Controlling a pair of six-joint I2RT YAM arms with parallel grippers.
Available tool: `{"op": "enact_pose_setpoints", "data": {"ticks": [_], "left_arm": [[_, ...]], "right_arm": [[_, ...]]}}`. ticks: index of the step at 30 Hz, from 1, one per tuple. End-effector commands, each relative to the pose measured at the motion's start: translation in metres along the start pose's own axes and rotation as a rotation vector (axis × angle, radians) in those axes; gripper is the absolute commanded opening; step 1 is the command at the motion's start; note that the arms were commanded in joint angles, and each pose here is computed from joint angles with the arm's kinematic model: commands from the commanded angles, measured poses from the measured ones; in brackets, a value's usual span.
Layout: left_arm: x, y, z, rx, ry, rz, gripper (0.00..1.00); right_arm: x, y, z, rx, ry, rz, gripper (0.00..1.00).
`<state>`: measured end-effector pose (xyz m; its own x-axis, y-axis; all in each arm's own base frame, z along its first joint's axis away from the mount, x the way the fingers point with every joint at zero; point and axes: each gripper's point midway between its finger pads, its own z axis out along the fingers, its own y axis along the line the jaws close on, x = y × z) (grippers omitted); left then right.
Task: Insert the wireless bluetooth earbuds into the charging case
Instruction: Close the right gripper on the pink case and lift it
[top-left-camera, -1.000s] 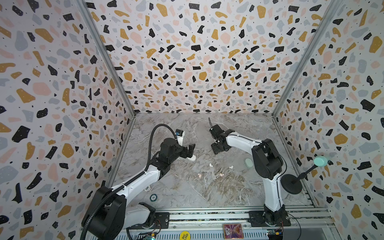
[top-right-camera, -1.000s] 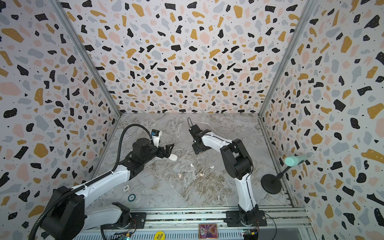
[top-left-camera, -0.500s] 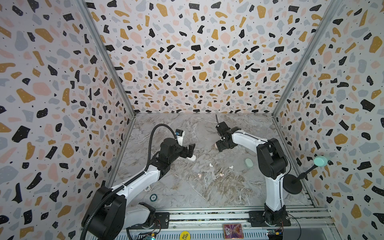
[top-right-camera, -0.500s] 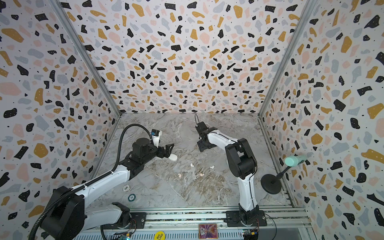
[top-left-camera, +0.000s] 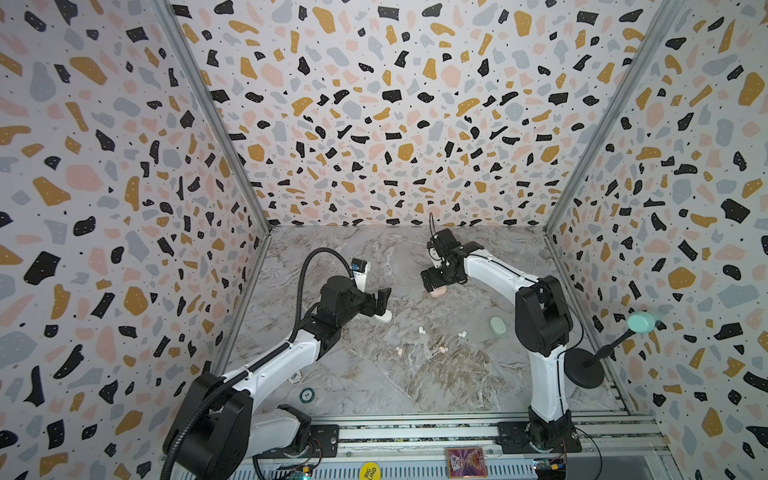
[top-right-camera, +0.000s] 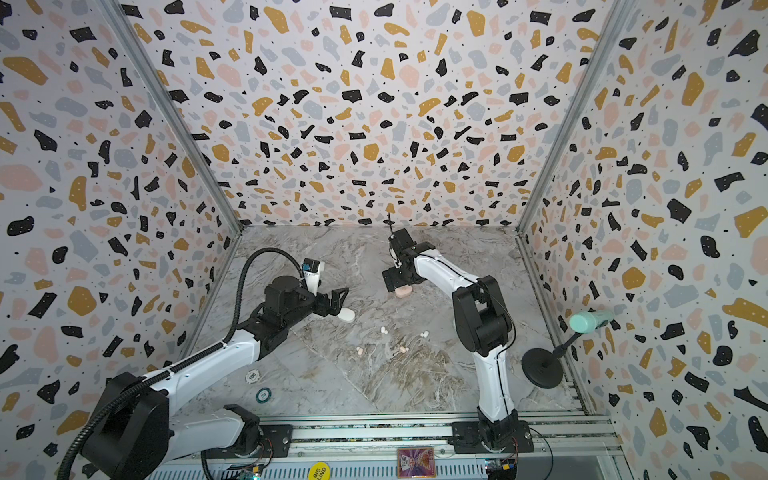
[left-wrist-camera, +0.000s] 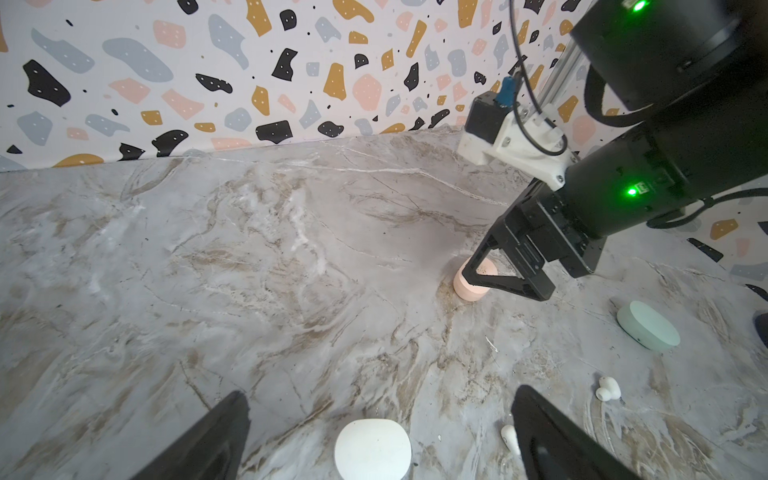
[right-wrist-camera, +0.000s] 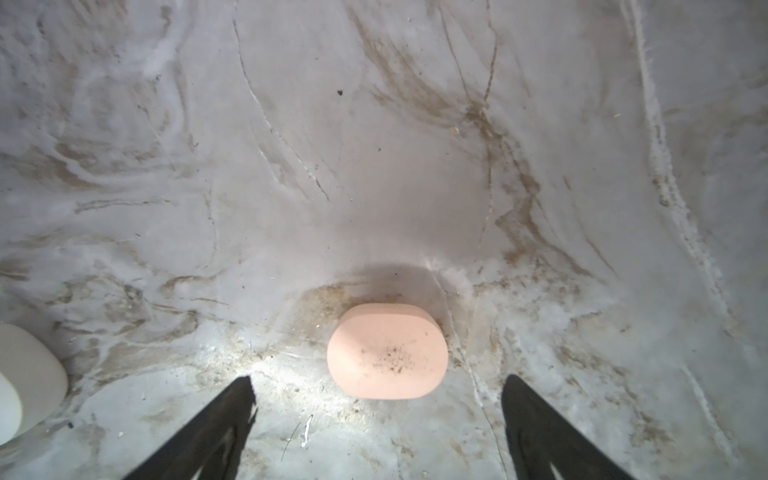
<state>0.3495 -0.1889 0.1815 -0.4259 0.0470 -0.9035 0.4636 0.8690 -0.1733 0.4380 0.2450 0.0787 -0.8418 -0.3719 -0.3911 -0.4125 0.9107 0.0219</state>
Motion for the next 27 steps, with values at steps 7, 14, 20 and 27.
{"op": "enact_pose_setpoints", "data": {"ticks": [7, 14, 20, 27], "left_arm": [[-0.020, -0.003, -0.004, 0.015, -0.066, 0.005, 1.00], [-0.019, -0.003, -0.004, 0.016, -0.064, 0.004, 1.00], [-0.019, -0.003, -0.003, 0.015, -0.063, 0.004, 1.00], [-0.019, -0.003, -0.003, 0.014, -0.062, 0.002, 1.00]], "right_arm": [[0.007, 0.000, 0.011, -0.006, 0.073, -0.019, 0.84], [0.011, -0.004, 0.017, 0.017, 0.086, -0.015, 0.76], [0.014, -0.004, 0.022, 0.023, 0.098, -0.017, 0.74], [0.015, -0.005, 0.024, 0.034, 0.098, -0.017, 0.69]]}}
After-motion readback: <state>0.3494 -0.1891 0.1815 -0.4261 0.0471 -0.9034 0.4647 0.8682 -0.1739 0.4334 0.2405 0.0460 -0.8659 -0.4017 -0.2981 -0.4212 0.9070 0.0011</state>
